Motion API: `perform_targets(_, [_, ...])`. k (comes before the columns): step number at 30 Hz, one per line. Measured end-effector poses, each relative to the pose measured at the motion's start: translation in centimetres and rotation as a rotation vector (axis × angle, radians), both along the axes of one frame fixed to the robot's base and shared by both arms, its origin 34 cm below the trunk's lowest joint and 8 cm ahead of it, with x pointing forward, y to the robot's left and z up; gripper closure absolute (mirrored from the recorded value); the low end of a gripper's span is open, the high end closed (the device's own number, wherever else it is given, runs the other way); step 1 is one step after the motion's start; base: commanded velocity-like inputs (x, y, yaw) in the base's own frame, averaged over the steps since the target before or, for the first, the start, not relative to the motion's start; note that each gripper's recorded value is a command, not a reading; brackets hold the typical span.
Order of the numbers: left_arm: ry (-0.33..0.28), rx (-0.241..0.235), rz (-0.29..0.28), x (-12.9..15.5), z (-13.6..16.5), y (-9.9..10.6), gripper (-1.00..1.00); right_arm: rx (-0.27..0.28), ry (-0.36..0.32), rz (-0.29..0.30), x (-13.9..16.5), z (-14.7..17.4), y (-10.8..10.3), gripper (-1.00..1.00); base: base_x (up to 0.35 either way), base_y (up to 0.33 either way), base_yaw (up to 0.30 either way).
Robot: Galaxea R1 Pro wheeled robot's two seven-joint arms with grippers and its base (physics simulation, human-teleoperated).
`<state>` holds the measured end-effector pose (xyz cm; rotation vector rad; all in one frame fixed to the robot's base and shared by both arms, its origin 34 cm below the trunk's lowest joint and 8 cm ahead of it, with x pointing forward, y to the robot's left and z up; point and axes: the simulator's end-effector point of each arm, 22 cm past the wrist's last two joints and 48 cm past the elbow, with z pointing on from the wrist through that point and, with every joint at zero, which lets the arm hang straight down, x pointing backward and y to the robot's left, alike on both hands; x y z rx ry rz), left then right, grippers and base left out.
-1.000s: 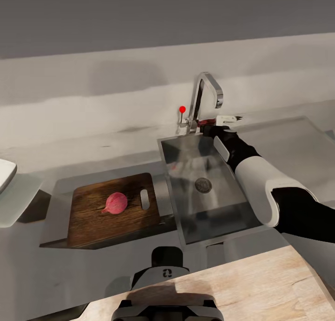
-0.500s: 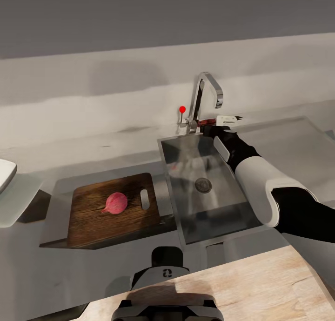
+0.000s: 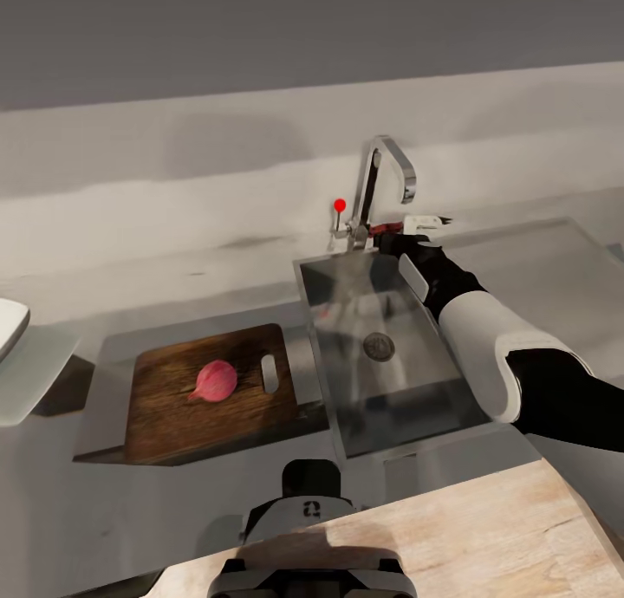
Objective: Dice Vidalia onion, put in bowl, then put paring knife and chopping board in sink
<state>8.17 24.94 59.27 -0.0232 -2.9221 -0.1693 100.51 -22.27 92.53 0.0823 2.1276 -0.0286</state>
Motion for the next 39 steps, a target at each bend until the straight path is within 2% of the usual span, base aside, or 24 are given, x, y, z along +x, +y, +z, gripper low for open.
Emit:
perform_targets(15, [0.0, 0.0, 0.0, 0.0, 0.0, -0.01, -1.0, -0.001, 0.001, -0.001, 0.0, -0.04, -0.08, -1.0, 0.05, 0.0, 0.008])
perform_targets(23, [0.002, -0.002, 0.0, -0.08, 0.0, -0.11, -1.0, -0.006, 0.004, -0.002, -0.04, -0.23, -0.18, -1.0, 0.001, -0.021, 0.157])
perform_targets(33, [0.007, -0.002, 0.001, -0.27, 0.02, -0.14, -1.0, -0.002, 0.008, -0.001, -0.05, -0.62, -0.1, -1.0, 0.0, -0.173, 0.204])
perform_targets(39, [0.009, -0.002, 0.001, -0.33, 0.02, -0.14, -1.0, -0.002, 0.009, -0.001, -0.07, -0.71, -0.1, -1.0, 0.0, -0.226, 0.056])
